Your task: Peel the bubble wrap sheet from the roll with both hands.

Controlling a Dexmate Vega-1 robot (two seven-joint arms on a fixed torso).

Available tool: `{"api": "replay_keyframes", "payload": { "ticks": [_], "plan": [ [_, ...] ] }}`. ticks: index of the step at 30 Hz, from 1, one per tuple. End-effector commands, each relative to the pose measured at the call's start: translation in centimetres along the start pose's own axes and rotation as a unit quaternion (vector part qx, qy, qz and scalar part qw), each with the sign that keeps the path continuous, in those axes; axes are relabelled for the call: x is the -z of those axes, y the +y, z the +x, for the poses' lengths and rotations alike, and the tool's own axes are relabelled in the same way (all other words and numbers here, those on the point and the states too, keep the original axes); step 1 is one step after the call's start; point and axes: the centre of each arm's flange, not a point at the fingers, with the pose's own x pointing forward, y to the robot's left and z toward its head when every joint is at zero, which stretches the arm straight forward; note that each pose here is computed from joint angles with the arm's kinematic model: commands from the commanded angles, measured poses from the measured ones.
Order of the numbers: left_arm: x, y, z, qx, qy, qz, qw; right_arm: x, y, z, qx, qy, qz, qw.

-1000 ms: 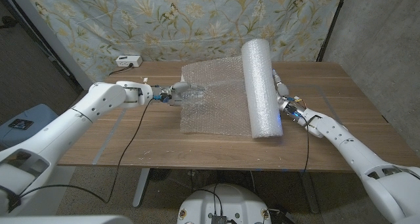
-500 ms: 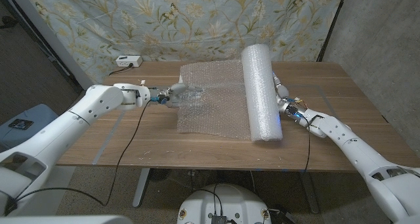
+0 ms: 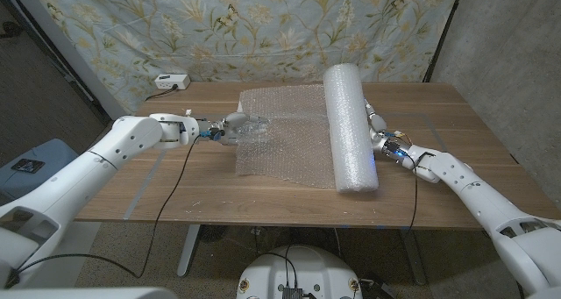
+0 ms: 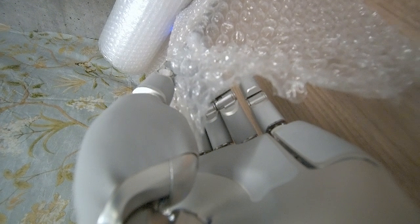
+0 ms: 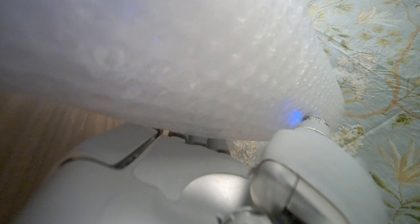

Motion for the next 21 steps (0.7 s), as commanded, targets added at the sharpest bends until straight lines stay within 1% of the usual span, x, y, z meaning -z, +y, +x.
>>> {"api": "replay_keyframes", "payload": {
  "ticks": [1,7,17,21],
  "plan": [
    [0.1,0.2,-0.3,-0.005,0.0,-0.008,1.0,-0.1,-0.5,-0.7,0.008,0.014,0.013,0.9998],
    [0.3,0.2,-0.3,-0.005,-0.001,-0.016,1.0,-0.3,-0.6,-1.0,0.01,0.017,0.015,0.9997],
    [0.9,0.3,-0.7,-0.012,0.002,-0.031,0.999,-0.8,-0.6,-1.8,0.016,0.04,0.023,0.9988],
    [1.1,0.4,-0.8,-0.019,0.004,-0.035,0.999,-0.9,-0.6,-2.1,0.02,0.055,0.026,0.998]
  ]
}}
